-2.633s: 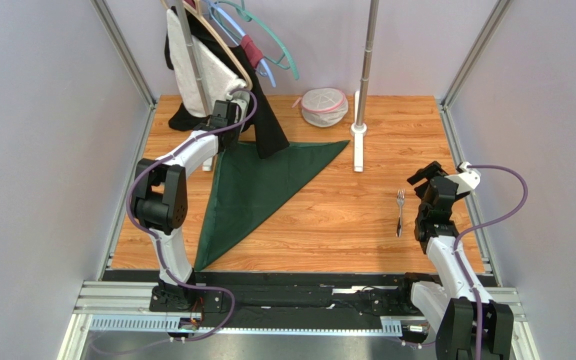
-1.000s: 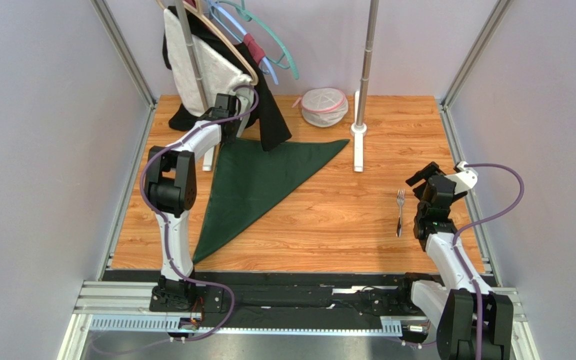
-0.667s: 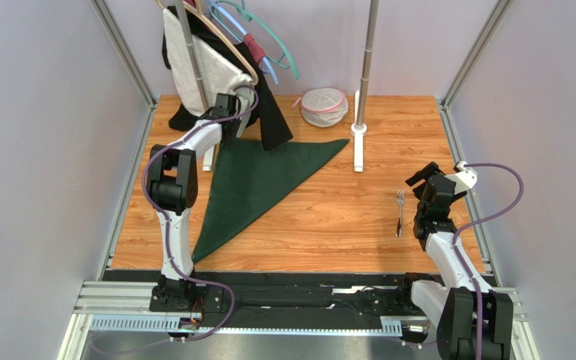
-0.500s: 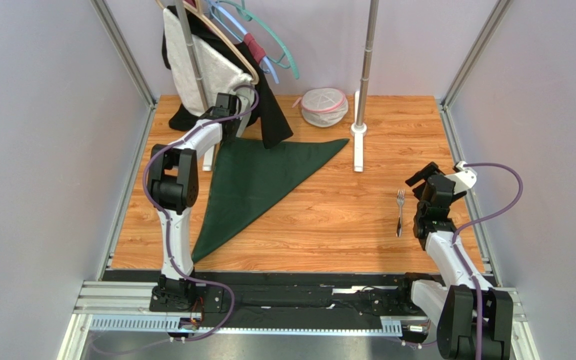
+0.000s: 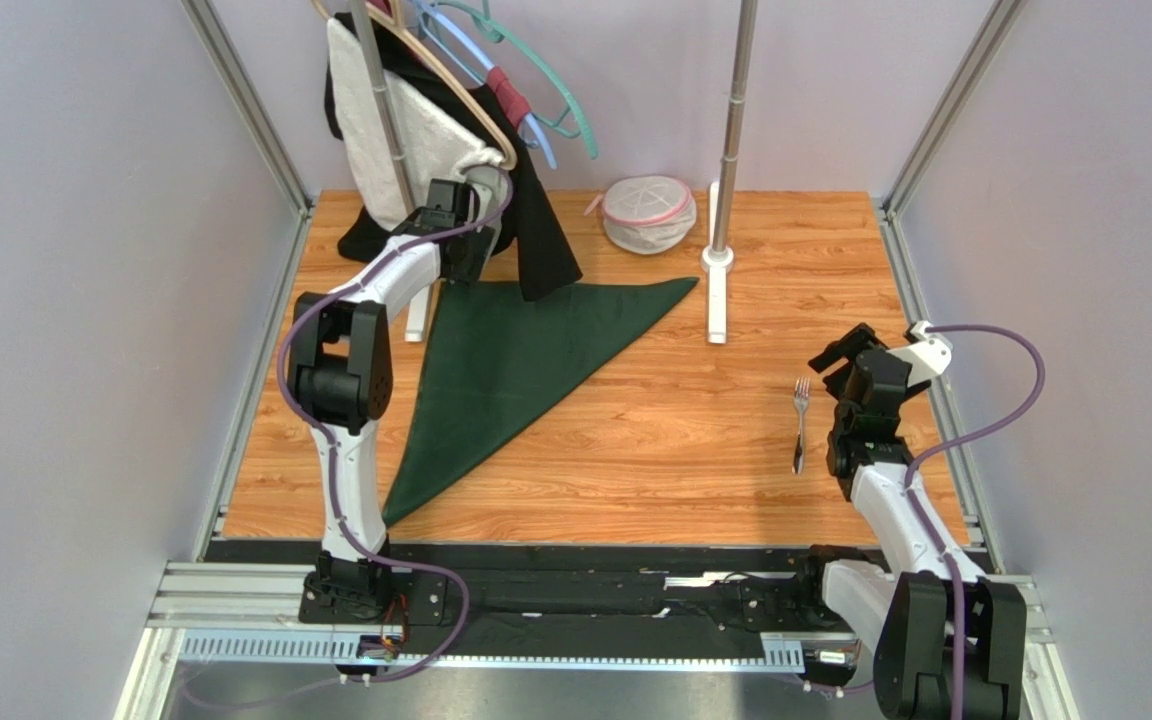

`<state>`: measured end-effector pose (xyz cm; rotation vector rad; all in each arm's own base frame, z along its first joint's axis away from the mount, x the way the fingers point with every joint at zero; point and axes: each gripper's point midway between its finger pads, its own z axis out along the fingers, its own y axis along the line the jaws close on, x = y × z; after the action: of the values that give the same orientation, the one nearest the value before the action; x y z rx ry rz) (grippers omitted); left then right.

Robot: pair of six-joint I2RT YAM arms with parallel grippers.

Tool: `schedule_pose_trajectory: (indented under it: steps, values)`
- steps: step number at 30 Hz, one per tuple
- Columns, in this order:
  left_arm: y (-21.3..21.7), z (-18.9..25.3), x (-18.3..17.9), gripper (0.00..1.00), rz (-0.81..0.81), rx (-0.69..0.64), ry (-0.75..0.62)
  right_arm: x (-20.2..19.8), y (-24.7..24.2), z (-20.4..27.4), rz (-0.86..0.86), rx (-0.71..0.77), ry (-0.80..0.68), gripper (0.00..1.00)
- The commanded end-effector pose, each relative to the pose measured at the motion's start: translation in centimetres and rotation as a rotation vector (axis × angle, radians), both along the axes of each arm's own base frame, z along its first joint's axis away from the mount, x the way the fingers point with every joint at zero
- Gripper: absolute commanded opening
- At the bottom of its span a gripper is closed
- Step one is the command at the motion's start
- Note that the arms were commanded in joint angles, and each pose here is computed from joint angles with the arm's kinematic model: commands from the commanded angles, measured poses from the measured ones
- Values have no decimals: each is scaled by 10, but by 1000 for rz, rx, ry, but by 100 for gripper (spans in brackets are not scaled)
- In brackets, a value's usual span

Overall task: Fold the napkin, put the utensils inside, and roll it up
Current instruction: Grab a utensil with the right arm

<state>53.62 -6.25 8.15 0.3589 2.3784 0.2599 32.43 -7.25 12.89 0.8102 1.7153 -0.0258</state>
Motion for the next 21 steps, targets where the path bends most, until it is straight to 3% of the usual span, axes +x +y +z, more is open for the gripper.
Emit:
schedule_pose_trajectory:
  steps: [1, 8, 12, 19, 21]
  values:
    - [-13, 78, -8, 72, 29, -120, -168, 8, 0, 32, 13, -26, -98, 75]
    - [-28, 73, -62, 73, 123, -276, -197, 6, -2, 28, -12, -53, -11, 71]
    - [-56, 52, -108, 76, 107, -335, -183, 13, 8, 9, 21, -20, 121, 70]
    - [-102, 79, -177, 81, 66, -565, -151, -9, 10, -26, 59, -23, 509, 68]
    - [-98, 83, -191, 81, 74, -565, -114, -17, 7, -29, 61, -43, 572, 67]
